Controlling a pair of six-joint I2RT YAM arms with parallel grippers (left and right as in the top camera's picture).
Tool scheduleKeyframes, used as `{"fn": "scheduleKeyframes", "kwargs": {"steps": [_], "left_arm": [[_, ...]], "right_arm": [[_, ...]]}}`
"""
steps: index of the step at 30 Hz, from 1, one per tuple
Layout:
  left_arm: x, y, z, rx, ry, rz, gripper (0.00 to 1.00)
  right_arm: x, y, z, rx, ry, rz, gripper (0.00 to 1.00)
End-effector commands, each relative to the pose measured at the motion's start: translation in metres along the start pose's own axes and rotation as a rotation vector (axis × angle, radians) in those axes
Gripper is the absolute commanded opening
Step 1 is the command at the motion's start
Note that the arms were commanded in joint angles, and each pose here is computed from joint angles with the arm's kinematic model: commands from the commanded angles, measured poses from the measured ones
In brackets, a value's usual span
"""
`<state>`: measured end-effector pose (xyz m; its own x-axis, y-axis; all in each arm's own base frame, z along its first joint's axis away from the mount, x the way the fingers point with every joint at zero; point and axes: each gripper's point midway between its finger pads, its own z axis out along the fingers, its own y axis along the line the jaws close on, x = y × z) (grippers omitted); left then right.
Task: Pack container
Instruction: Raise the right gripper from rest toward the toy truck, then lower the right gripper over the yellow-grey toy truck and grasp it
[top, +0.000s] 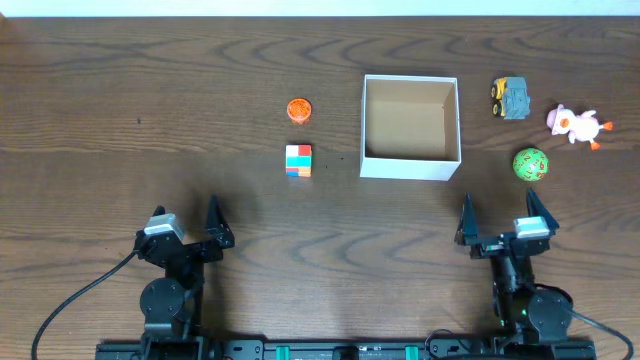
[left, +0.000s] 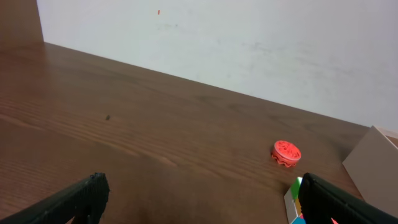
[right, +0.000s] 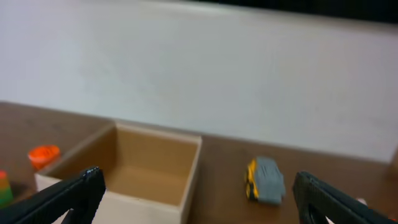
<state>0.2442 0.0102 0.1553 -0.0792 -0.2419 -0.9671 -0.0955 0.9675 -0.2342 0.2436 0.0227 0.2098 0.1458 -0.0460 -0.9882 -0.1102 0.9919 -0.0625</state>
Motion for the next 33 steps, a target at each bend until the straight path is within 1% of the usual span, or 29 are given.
{"fn": "scheduleKeyframes", "kwargs": {"steps": [1, 6, 10, 13, 15, 17, 18, 21, 23, 25, 28, 33], "left_arm": [[0.018, 0.007, 0.001, -0.025, 0.051, 0.022, 0.98], [0.018, 0.007, 0.001, -0.025, 0.051, 0.022, 0.98], [0.018, 0.007, 0.001, -0.025, 0.051, 0.022, 0.98], [0.018, 0.007, 0.001, -0.025, 0.051, 0.022, 0.98], [0.018, 0.007, 0.001, -0.025, 0.051, 0.022, 0.98], [0.018, 0.007, 0.001, -0.025, 0.051, 0.022, 0.98], [0.018, 0.007, 0.001, -0.025, 0.051, 0.022, 0.98], [0.018, 0.007, 0.001, -0.025, 0.051, 0.022, 0.98], [0.018, 0.007, 0.001, -0.025, 0.051, 0.022, 0.98], [0.018, 0.007, 0.001, -0.025, 0.051, 0.022, 0.98], [0.018, 0.007, 0.001, -0.025, 0.051, 0.022, 0.98], [0.018, 0.007, 0.001, -0.025, 0.051, 0.022, 0.98]], "right_arm": [[-0.015, 0.016, -0.001, -0.092, -0.060, 0.010, 0.99], [-0.050, 0.017, -0.005, -0.103, -0.129, -0.009, 0.99], [-0.082, 0.016, -0.008, -0.096, -0.149, -0.090, 0.99], [-0.101, 0.014, -0.003, -0.097, -0.104, -0.129, 0.99], [-0.108, 0.012, 0.004, -0.096, -0.037, -0.125, 0.99], [-0.108, 0.010, 0.016, -0.104, 0.061, -0.113, 0.99], [-0.104, 0.008, 0.024, -0.107, 0.133, -0.104, 0.99], [-0.087, 0.002, 0.048, -0.109, 0.305, -0.078, 0.99], [-0.075, 0.008, 0.067, -0.162, 0.398, -0.052, 0.99], [-0.068, 0.021, 0.079, -0.252, 0.448, -0.020, 0.99], [-0.059, 0.041, 0.088, -0.380, 0.481, 0.026, 1.00], [-0.041, 0.043, 0.096, -0.400, 0.529, 0.046, 0.99]]}}
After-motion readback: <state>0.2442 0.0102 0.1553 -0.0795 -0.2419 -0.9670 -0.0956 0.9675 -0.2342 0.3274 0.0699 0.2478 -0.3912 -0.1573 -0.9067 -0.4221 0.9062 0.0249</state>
